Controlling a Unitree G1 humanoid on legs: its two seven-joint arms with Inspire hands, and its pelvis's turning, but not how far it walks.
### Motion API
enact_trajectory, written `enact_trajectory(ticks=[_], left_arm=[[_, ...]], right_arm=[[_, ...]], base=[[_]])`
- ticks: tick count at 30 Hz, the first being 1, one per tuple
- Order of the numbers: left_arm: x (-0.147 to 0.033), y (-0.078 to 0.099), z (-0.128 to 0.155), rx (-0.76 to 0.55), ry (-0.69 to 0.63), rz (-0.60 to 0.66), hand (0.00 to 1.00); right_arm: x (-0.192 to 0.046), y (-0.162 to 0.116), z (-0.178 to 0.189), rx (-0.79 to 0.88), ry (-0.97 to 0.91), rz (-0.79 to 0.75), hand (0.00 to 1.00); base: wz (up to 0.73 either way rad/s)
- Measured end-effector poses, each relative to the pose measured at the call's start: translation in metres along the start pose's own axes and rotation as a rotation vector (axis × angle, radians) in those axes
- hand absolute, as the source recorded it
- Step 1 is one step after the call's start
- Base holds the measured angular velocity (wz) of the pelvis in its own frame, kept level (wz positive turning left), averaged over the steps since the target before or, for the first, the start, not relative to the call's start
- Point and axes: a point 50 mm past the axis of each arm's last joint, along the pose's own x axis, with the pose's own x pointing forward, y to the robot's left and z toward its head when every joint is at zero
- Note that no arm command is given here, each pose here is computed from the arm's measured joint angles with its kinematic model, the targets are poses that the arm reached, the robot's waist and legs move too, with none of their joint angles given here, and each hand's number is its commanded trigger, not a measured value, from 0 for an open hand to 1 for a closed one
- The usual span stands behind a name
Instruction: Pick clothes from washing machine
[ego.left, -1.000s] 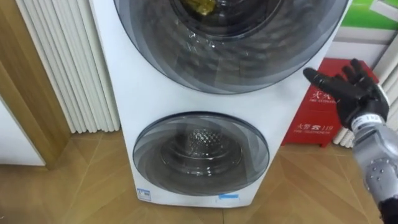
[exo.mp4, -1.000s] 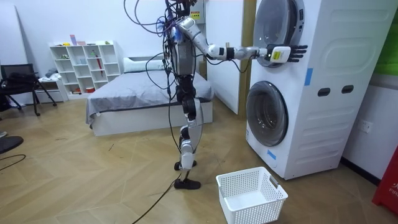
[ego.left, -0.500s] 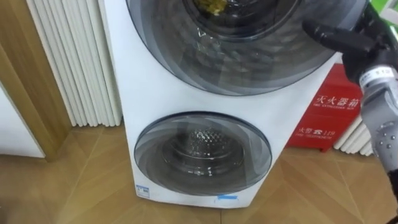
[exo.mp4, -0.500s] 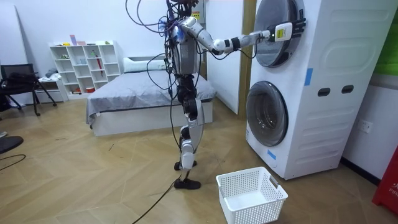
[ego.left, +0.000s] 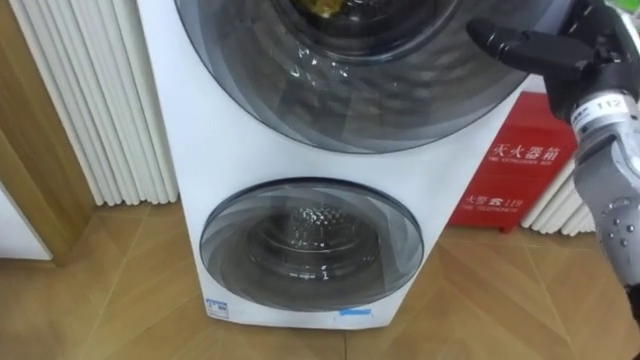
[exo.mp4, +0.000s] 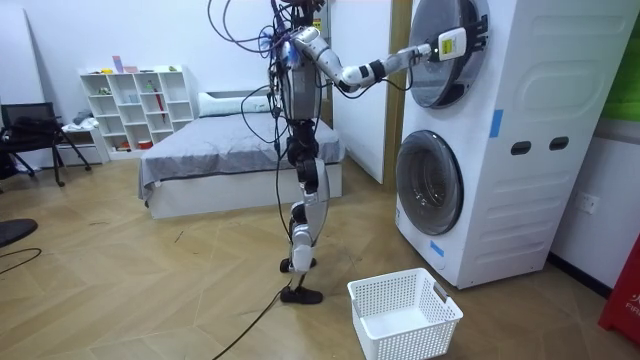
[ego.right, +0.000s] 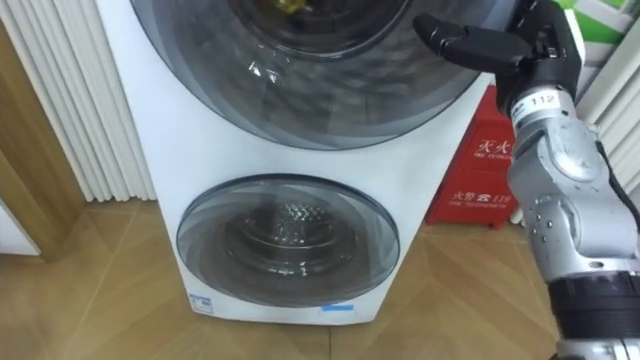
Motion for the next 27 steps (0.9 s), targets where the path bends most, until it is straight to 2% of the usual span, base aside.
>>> enact_trajectory(ticks=[6, 13, 16, 18, 19, 22, 25, 27], left_arm=[[0.000, 0.001, 0.005, 0.025, -0.020, 0.018, 0.00], [0.002, -0.002, 0.015, 0.058, -0.039, 0.005, 0.00], [0.002, 0.000, 0.009, 0.064, -0.025, 0.014, 0.00], [0.003, -0.002, 0.016, 0.074, -0.045, 0.008, 0.00], [0.004, -0.004, 0.022, 0.107, -0.062, -0.002, 0.00], [0.003, -0.008, 0.012, 0.147, -0.028, -0.014, 0.00], [0.001, -0.012, -0.003, 0.136, 0.015, -0.013, 0.00], [0.001, -0.015, -0.001, 0.132, 0.011, -0.022, 0.00]], right_arm=[[-0.004, 0.008, -0.003, -0.018, 0.003, 0.025, 0.00], [-0.032, 0.005, -0.022, -0.055, 0.022, 0.047, 0.00], [-0.045, 0.020, -0.030, -0.011, 0.037, 0.105, 0.00], [-0.049, 0.025, -0.034, 0.060, 0.028, 0.101, 0.00], [-0.054, 0.016, -0.038, 0.072, 0.025, 0.063, 0.00], [-0.074, 0.007, -0.056, 0.067, 0.100, 0.062, 0.00], [-0.095, 0.025, -0.075, 0.076, 0.190, 0.170, 0.00], [-0.108, 0.029, -0.088, 0.083, 0.249, 0.195, 0.00]], base=[[-0.15], [-0.12], [-0.29], [0.33], [0.28], [-0.33], [-0.17], [0.29]])
